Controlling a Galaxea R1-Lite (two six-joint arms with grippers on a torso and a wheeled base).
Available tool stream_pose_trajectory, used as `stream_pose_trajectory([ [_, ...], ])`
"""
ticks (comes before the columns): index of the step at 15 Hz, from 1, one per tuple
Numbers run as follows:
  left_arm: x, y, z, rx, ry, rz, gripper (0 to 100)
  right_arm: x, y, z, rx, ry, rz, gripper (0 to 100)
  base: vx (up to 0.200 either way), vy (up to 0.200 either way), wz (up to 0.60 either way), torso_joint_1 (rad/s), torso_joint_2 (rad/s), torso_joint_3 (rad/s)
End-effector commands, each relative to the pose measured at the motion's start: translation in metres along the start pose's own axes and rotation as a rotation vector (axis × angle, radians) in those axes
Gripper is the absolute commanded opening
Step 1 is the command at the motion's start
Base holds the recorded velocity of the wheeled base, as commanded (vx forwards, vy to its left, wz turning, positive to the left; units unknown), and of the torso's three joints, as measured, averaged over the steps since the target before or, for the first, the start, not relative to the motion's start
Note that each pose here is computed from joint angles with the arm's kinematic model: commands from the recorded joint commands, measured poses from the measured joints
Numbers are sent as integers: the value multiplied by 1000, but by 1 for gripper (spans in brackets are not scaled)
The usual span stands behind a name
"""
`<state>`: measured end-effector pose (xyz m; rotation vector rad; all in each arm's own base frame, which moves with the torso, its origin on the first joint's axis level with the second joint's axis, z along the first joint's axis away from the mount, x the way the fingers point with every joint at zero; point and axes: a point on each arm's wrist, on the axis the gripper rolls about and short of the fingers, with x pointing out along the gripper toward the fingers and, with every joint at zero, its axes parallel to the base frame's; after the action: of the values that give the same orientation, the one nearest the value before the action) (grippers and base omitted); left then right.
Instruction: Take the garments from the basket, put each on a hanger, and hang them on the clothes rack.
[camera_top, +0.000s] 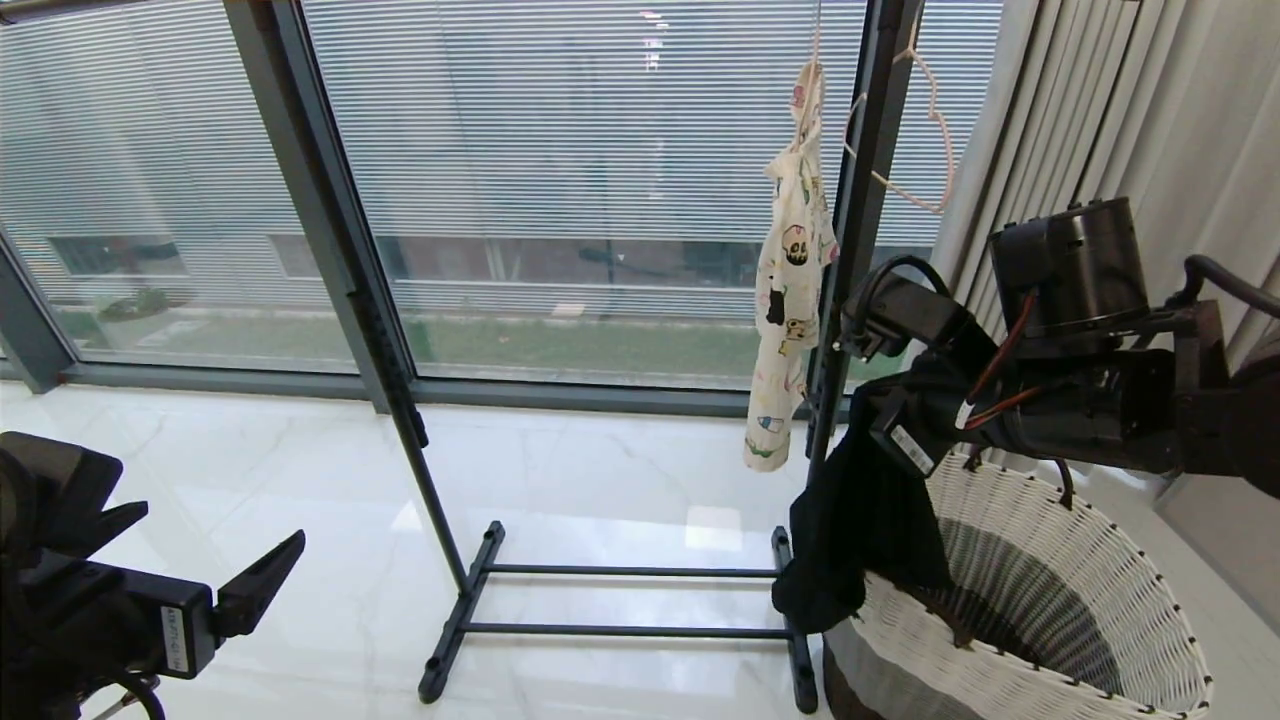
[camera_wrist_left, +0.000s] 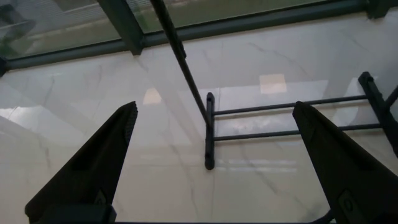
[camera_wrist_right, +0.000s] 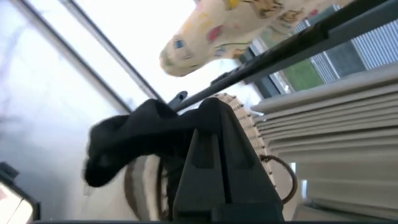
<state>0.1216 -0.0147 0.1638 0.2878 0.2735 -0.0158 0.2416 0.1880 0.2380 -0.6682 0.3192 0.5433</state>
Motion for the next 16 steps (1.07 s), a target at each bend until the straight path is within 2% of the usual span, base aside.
stream_pose_trajectory([
  [1, 0, -5, 3, 10, -18, -52, 100, -8, 1, 14, -6, -43, 8, 0, 0, 0, 0, 0, 0, 0],
  [3, 1, -17, 15, -9, -72, -206, 100, -12, 7, 23, -12, -75, 24, 0, 0, 0, 0, 0, 0, 0],
  [5, 5, -38, 37, -73, -119, -413, 100, -15, 11, 28, -19, -93, 37, 0, 0, 0, 0, 0, 0, 0],
  [6, 7, -44, 41, -87, -116, -450, 100, -16, 12, 28, -21, -96, 40, 0, 0, 0, 0, 0, 0, 0],
  [7, 14, -67, 55, -132, -93, -560, 100, -21, 16, 31, -26, -112, 52, 0, 0, 0, 0, 0, 0, 0],
  [9, 17, -101, 66, -193, -45, -698, 100, -24, 20, 37, -33, -134, 67, 0, 0, 0, 0, 0, 0, 0],
  [10, 17, -105, 68, -197, -38, -715, 100, -25, 21, 37, -32, -137, 70, 0, 0, 0, 0, 0, 0, 0],
  [11, 19, -128, 64, -175, 18, -783, 100, -28, 25, 40, -45, -138, 108, 0, 0, 0, 0, 0, 0, 0],
  [13, 27, -148, 55, -134, 84, -812, 100, -32, 25, 40, -62, -123, 207, 0, 0, 0, 0, 0, 0, 0],
  [16, 38, -166, 51, -118, 137, -823, 100, -37, 25, 40, -80, -76, 303, 0, 0, 0, 0, 0, 0, 0],
])
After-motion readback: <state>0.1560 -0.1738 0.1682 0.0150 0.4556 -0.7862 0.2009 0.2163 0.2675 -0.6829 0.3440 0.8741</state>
